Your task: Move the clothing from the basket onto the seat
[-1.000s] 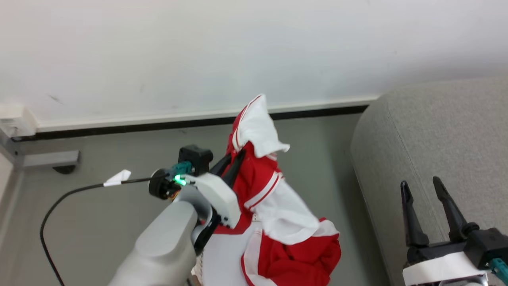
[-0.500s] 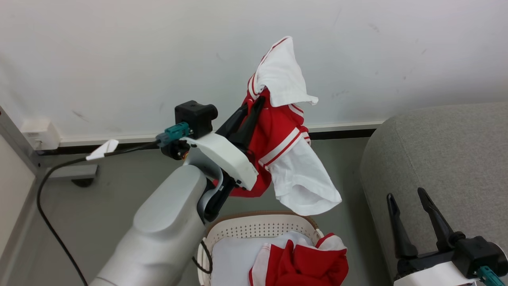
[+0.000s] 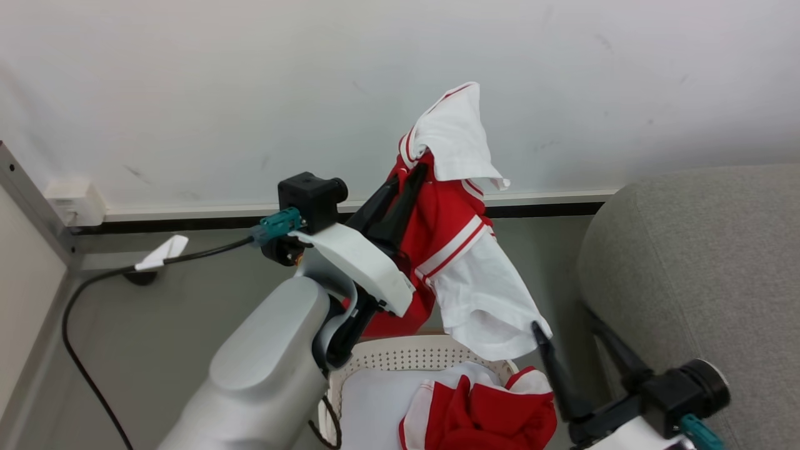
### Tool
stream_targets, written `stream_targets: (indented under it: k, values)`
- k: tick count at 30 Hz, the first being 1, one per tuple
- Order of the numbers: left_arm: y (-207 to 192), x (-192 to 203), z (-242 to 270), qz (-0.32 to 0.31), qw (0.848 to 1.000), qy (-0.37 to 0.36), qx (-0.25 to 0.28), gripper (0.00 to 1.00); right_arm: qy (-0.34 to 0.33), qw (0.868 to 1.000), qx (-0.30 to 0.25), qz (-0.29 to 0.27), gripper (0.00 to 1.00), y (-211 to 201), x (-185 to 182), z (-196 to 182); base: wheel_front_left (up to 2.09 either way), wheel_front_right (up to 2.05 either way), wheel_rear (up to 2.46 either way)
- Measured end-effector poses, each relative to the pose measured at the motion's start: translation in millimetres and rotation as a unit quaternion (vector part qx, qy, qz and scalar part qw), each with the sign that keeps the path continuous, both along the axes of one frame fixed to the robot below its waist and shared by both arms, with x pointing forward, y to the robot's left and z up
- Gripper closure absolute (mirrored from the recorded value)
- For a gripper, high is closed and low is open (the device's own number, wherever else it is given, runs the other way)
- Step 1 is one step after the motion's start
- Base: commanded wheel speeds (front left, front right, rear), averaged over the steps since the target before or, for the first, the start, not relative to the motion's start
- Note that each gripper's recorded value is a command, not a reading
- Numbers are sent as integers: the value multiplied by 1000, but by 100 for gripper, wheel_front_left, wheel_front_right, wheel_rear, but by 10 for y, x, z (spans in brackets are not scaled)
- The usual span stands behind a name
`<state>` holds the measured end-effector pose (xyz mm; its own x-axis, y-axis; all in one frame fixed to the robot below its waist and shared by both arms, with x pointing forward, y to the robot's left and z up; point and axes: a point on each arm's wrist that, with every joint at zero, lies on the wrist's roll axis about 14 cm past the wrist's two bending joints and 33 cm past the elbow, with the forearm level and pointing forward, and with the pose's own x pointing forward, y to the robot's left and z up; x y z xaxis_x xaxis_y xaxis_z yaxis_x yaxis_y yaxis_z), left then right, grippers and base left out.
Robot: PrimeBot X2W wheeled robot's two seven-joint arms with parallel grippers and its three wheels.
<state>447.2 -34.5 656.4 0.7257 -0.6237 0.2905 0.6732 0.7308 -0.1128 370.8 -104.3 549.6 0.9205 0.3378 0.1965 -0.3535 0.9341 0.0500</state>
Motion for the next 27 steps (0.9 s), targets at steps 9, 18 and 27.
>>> stream_targets:
  k: [9, 18, 27]
  values:
    - [-6, -164, -63, -12, 1000, 18, -13, 100, 30, 990, -98, 100, 0, 498, 162, -283, 0, 0, 0]
    - [78, -304, -132, -12, 999, 30, -10, 100, -1, 977, -147, 152, 0, 873, 414, -109, 0, 0, 0]
    - [315, -327, -230, 17, 999, 47, -13, 100, -18, 972, -138, 189, 100, 1210, 448, 11, 0, 0, 0]
